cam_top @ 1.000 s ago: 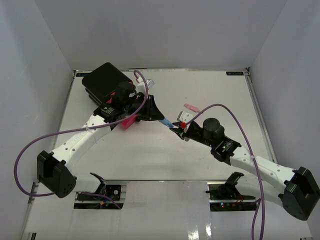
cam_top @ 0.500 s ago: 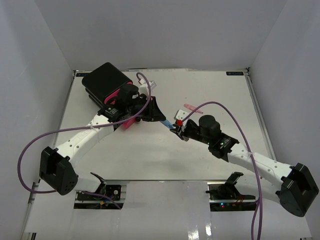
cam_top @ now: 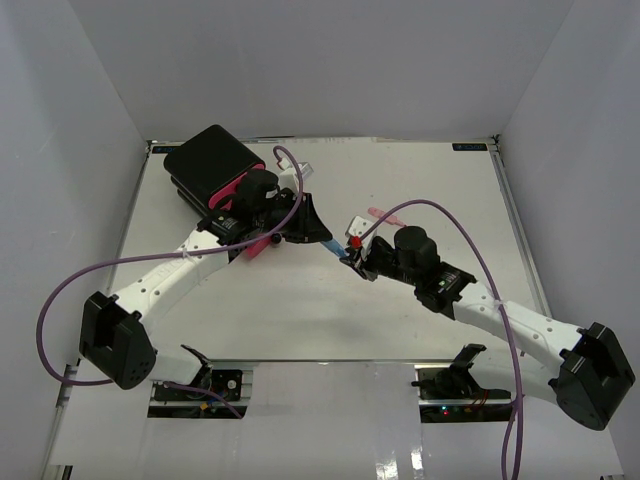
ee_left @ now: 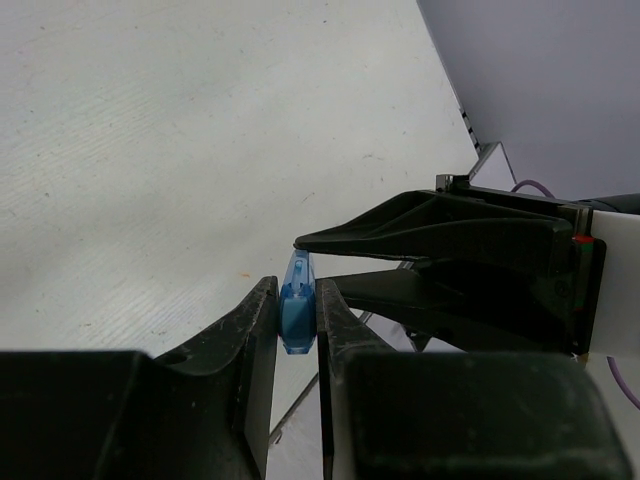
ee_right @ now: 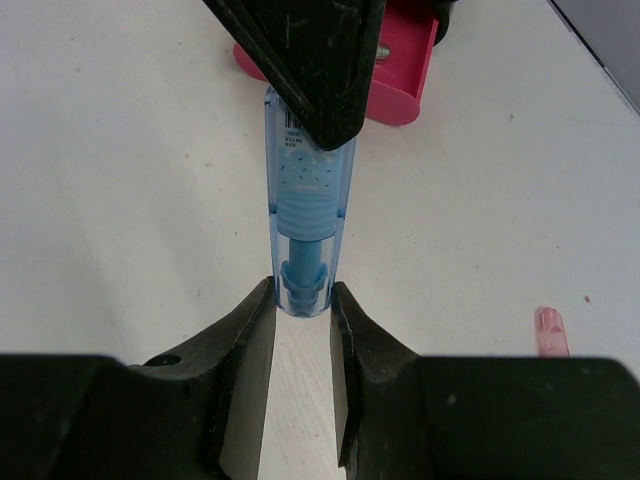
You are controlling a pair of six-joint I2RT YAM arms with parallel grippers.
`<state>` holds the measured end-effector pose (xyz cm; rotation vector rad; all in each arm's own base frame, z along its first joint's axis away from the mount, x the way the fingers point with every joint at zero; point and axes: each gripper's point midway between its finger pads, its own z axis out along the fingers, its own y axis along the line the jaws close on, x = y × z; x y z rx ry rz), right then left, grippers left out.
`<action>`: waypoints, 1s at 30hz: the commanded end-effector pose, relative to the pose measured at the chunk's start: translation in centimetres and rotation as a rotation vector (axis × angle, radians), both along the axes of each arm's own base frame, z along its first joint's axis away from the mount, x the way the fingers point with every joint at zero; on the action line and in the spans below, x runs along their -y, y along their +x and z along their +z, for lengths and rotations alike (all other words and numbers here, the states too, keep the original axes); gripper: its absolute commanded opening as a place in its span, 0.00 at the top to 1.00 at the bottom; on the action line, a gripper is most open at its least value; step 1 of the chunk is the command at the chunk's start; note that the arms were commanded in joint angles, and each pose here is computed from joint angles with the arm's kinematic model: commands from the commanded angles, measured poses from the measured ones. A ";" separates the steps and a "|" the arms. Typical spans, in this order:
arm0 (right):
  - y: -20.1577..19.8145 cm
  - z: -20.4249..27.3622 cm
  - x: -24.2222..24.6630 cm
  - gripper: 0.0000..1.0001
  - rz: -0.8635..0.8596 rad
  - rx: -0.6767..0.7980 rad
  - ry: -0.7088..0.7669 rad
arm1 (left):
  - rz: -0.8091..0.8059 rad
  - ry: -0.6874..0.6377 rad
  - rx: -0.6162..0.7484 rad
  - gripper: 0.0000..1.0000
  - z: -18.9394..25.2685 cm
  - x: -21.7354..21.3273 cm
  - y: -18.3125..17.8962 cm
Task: Sort the stationery into containers
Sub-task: Close the pen cap on the pen.
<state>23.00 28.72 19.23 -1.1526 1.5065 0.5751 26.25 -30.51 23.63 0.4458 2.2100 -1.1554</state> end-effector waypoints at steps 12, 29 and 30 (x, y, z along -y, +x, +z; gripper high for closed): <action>-1.3 11.1 -1.9 0.82 0.108 0.277 0.294 | -0.004 0.065 0.064 1.00 1.0 0.0 -1.5; -1.4 2.9 1.2 0.30 -0.022 0.134 0.171 | 0.096 0.140 0.185 1.00 3.7 -1.7 1.0; -1.5 2.1 1.5 0.25 -0.032 0.119 0.159 | 0.118 0.154 0.193 1.00 3.6 -2.2 1.4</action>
